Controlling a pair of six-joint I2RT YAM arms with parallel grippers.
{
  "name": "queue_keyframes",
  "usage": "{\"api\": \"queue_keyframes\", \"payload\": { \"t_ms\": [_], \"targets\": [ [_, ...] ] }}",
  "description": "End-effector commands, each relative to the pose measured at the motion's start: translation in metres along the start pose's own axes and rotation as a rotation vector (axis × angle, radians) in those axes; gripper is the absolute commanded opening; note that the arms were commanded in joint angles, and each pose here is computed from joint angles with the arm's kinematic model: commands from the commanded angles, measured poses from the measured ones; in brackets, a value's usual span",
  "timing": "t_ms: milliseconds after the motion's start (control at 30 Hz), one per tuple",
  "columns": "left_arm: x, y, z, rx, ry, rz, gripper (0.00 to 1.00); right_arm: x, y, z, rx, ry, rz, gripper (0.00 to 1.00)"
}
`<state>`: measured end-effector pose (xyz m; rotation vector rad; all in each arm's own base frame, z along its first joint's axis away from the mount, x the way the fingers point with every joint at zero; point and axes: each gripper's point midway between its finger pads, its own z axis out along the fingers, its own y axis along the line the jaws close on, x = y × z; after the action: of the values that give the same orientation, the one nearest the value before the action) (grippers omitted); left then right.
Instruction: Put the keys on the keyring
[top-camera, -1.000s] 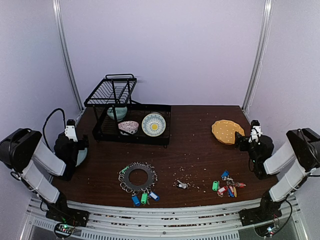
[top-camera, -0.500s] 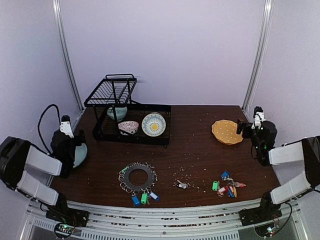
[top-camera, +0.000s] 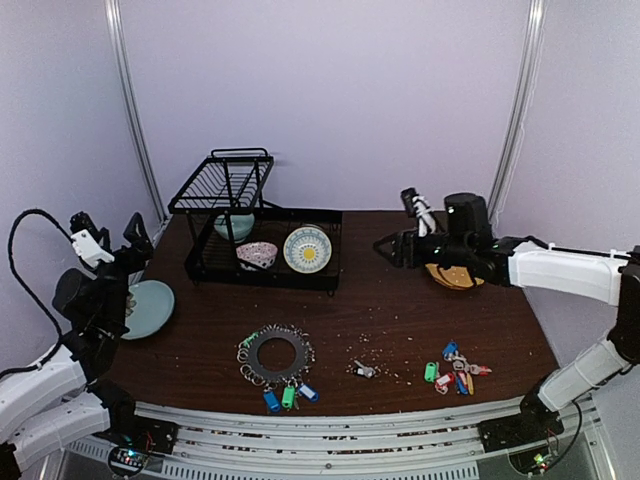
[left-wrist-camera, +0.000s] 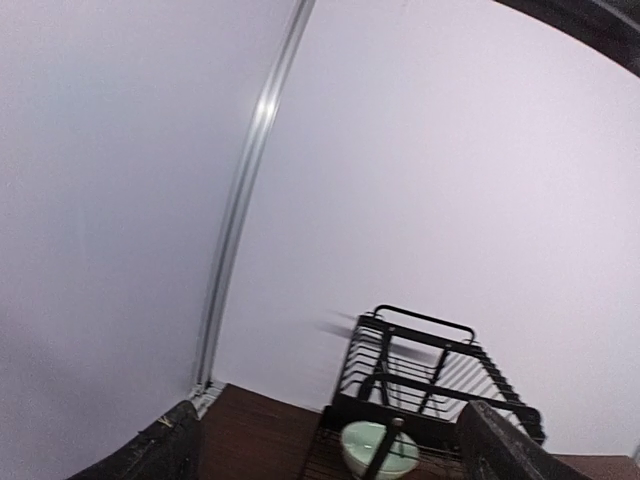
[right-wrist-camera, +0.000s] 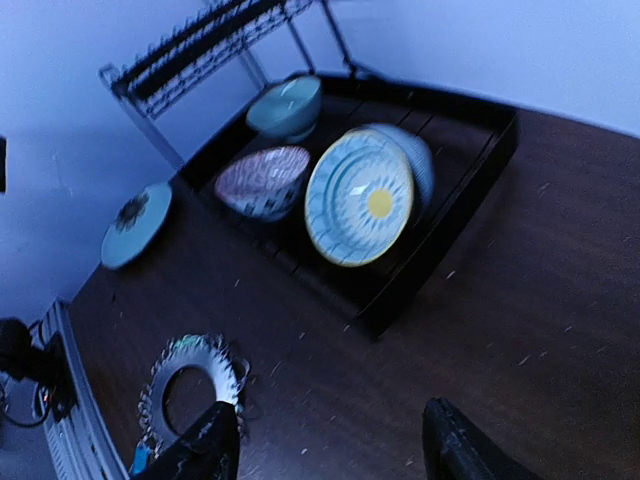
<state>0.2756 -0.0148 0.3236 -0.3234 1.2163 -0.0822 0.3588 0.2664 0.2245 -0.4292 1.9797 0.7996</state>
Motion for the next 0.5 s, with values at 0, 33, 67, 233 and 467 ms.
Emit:
{"api": "queue_keyframes", "payload": {
  "t_ms": [0,33,67,233,467],
  "targets": [
    [0.012,-0.044,-0.017,0.195,0.121,-0.039,0.9,0.1,0.049,0.018,-0.012,0.375,-0.02,0.61],
    [0.015,-0.06,-0.021,0.264,0.15,-0.039,0.89,0.114,0.063,0.022,-0.022,0.411,-0.036,0.6],
    [0.019,-0.073,-0.025,0.315,0.184,-0.033,0.88,0.128,0.075,0.024,-0.026,0.448,-0.063,0.59],
    [0.037,-0.135,-0.054,0.54,0.311,0.034,0.86,0.182,0.123,0.033,-0.061,0.574,-0.098,0.46],
    [0.077,-0.162,-0.08,0.67,0.439,0.065,0.87,0.225,0.186,0.046,-0.229,0.637,-0.011,0.39]
  ]
}}
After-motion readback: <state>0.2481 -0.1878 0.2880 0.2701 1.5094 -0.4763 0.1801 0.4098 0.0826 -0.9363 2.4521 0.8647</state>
